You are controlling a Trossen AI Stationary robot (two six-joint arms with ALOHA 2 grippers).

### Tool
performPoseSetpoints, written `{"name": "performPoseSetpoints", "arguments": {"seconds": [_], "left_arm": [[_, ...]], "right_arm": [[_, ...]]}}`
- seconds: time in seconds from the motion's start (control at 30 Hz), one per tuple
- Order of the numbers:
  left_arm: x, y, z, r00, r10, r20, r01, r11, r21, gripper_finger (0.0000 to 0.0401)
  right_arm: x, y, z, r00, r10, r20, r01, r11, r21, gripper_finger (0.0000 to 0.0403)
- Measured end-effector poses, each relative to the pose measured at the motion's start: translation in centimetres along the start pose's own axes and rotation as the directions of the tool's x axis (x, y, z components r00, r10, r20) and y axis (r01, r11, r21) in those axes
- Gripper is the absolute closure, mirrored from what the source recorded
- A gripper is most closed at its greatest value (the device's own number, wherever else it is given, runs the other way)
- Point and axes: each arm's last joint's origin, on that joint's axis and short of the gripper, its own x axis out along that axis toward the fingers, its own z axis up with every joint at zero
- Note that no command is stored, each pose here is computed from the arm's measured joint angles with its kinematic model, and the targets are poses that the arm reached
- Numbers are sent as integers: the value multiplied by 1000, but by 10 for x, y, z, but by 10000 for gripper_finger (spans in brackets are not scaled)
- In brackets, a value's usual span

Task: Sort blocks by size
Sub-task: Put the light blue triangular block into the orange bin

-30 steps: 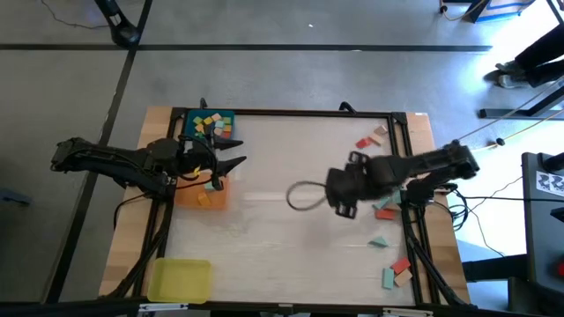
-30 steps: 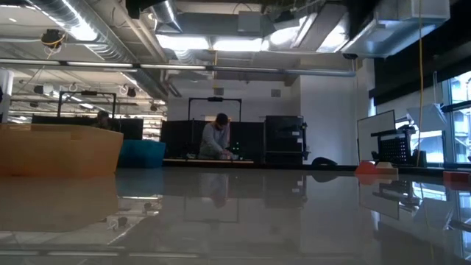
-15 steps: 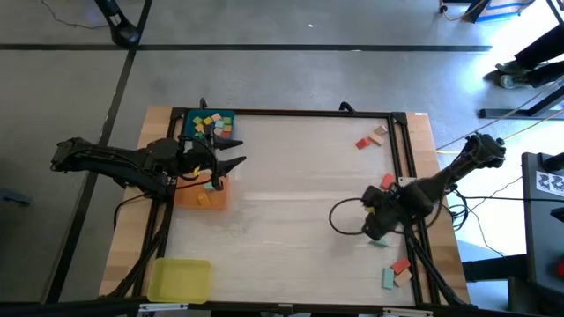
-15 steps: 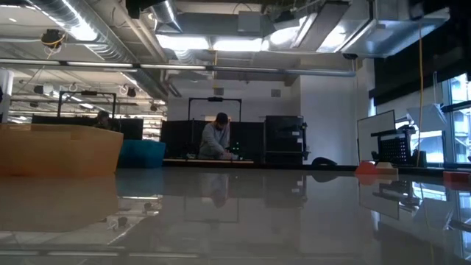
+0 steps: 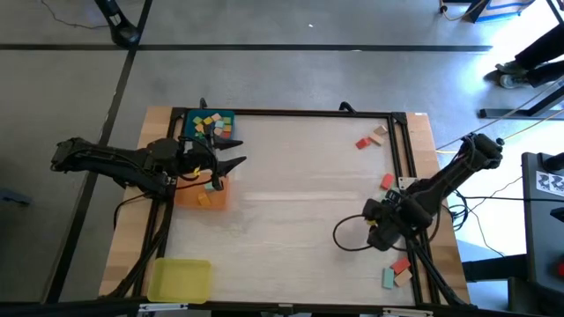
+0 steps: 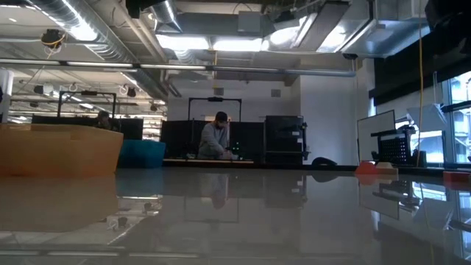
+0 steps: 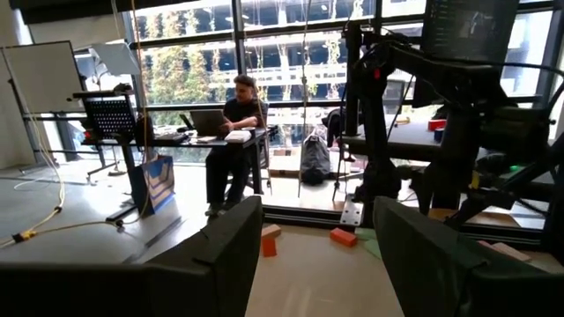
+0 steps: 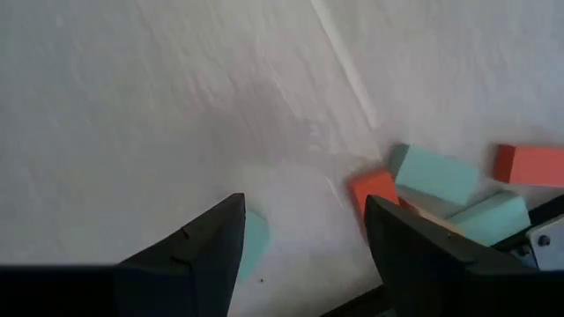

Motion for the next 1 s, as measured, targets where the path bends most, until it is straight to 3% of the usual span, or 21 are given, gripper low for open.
{"name": "performPoseSetpoints", "arguments": {"seconds": [0.17,0.37,0.6,0.73,1.0], "left_arm": [[0,0,0,1000,0,0,0,1000,4,196],[0,0,0,1000,0,4,0,1000,2,196],[0,0,1,1000,1,7,-1,999,32,196],[0,0,1,1000,1,8,-1,999,50,196],[0,0,1,1000,1,7,-1,999,50,196]], "right_arm": [[6,-1,-2,1000,-1,-16,2,1000,8,169],[20,3,-8,985,88,-145,-87,996,16,169],[36,10,-8,973,196,-125,-195,981,22,169],[39,17,-18,963,238,-128,-246,968,-45,169],[53,16,-50,984,177,-35,-180,968,-174,169]]}}
